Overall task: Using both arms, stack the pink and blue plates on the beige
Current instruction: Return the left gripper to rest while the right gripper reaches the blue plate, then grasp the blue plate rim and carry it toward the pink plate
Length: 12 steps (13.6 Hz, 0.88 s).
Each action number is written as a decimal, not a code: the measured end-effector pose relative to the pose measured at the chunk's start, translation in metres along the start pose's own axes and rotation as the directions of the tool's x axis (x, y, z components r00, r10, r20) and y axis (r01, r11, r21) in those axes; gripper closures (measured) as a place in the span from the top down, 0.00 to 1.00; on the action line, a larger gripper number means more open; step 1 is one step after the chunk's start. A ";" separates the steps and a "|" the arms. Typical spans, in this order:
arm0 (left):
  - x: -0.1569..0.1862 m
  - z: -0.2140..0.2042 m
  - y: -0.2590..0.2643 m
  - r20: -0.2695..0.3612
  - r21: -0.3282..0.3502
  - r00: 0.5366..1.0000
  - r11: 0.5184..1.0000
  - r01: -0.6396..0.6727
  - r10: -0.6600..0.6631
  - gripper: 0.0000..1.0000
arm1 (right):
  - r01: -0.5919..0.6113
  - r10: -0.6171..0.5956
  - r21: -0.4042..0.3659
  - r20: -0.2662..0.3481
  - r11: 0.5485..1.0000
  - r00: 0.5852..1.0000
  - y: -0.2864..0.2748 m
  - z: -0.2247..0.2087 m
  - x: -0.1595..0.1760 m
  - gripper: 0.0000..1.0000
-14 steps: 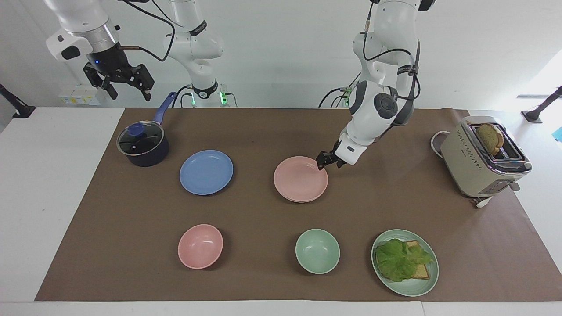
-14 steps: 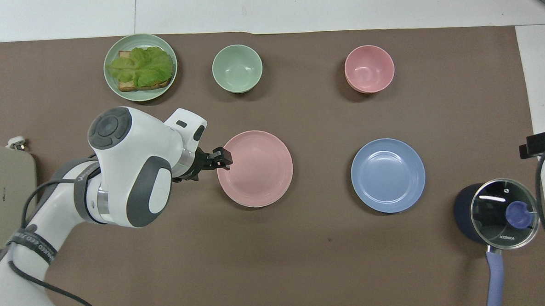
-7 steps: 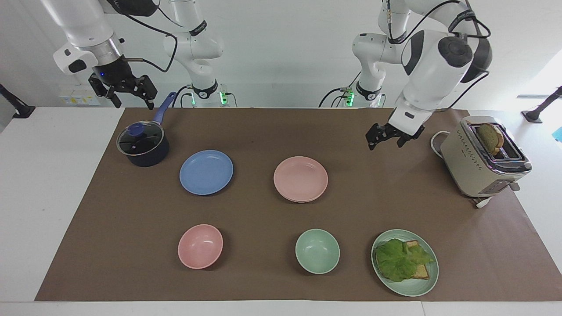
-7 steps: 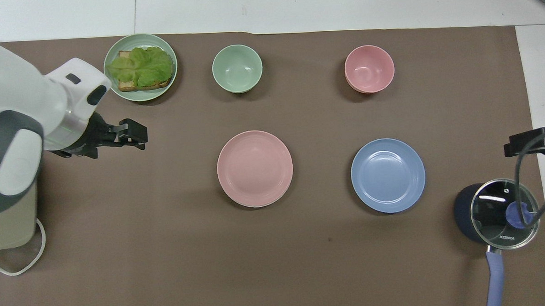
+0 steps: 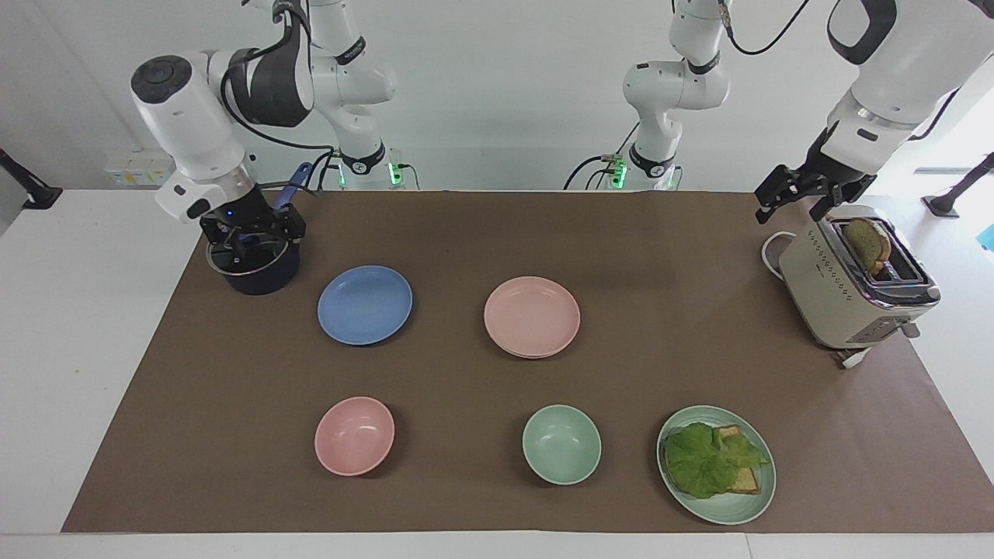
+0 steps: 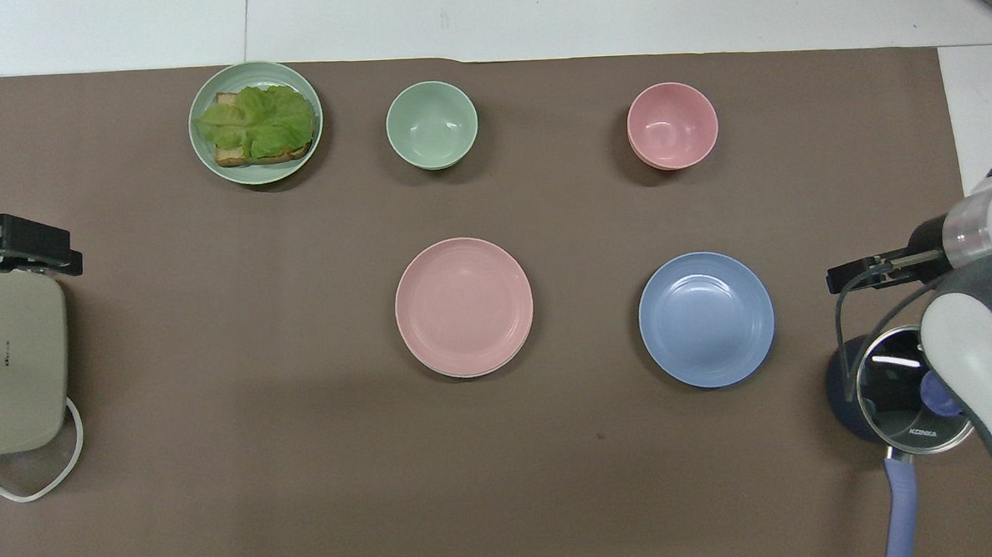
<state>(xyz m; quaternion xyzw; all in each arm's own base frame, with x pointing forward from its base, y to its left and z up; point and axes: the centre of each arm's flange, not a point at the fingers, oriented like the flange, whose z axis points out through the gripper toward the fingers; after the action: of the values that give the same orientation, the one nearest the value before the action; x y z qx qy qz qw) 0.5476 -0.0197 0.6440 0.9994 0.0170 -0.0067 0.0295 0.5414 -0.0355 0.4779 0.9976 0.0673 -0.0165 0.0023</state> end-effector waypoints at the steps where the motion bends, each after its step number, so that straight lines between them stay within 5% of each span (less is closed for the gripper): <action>1: -0.007 -0.009 0.000 -0.009 -0.002 1.000 1.000 -0.003 0.003 1.00 | 0.014 -0.014 -0.001 -0.003 1.000 1.000 0.000 0.021 0.005 1.00; 12: -0.018 -0.023 0.006 -0.031 -0.004 0.999 1.000 -0.016 0.016 1.00 | 0.231 -0.232 0.066 0.009 0.971 0.973 -0.004 0.179 0.021 1.00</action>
<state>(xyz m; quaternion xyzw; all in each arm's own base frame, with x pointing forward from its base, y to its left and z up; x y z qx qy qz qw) 0.5305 -0.0249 0.6679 0.9994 0.0094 0.0089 0.0317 0.5563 -0.0297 0.2988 0.9824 0.1824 -0.0269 -0.0313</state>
